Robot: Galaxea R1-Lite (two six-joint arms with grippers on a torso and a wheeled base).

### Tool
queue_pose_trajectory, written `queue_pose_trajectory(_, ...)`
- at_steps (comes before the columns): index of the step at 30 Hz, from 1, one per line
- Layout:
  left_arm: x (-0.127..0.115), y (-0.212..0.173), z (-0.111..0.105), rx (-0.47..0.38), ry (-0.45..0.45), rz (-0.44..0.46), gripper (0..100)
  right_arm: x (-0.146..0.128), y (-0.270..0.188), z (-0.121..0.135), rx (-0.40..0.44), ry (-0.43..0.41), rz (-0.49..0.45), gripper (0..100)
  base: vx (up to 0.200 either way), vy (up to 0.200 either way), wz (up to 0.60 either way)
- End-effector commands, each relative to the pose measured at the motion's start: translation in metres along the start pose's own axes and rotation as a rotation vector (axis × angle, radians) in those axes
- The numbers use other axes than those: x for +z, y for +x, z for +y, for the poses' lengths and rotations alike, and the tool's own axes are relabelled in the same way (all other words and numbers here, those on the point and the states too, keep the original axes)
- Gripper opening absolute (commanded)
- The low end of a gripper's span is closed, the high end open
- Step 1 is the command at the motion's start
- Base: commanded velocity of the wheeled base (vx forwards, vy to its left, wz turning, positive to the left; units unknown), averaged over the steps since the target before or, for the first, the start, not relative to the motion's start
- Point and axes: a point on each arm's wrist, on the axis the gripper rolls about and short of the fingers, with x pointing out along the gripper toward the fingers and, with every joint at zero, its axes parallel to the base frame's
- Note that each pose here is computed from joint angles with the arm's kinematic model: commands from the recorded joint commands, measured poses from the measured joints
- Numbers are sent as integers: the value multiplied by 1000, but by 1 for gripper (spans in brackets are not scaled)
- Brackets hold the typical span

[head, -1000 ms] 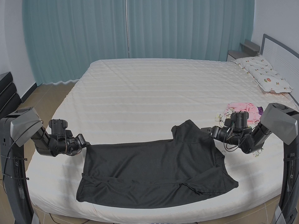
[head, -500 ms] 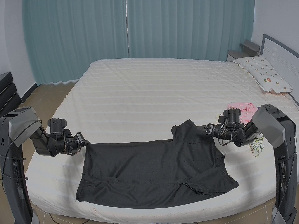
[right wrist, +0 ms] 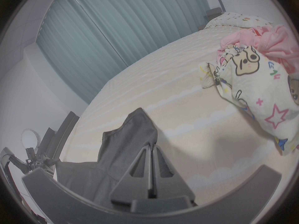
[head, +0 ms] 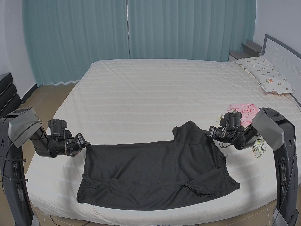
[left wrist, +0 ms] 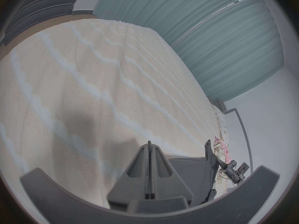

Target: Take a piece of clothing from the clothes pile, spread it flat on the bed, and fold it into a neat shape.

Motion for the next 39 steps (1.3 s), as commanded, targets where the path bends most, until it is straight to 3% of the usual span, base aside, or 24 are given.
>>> queue_pose_trajectory(1,3,-3,-3,-4,2,-7,0,7,-11,0,5,5,-27,0,0,0,0)
queue_pose_trajectory(12,13,-15,-6,-6,-1,-47,0,16,-32,-8,28,22,-112,0,0,0,0)
queue_pose_trajectory(18,14,-19,-4,-2,-5,-53,0,15,-39,-6,79,19,-111,0,0,0,0)
queue_pose_trajectory(24,6,-30,-4,5,7,-36,0,8,-49,-5,83,20,-92,0,0,0,0)
queue_pose_trajectory(30,2,-46,-10,5,82,-35,0,13,-81,4,138,8,-77,0,0,0,0)
queue_pose_trajectory(39,-5,-68,-3,34,102,-33,0,-7,-106,-3,130,-21,-12,0,0,0,0)
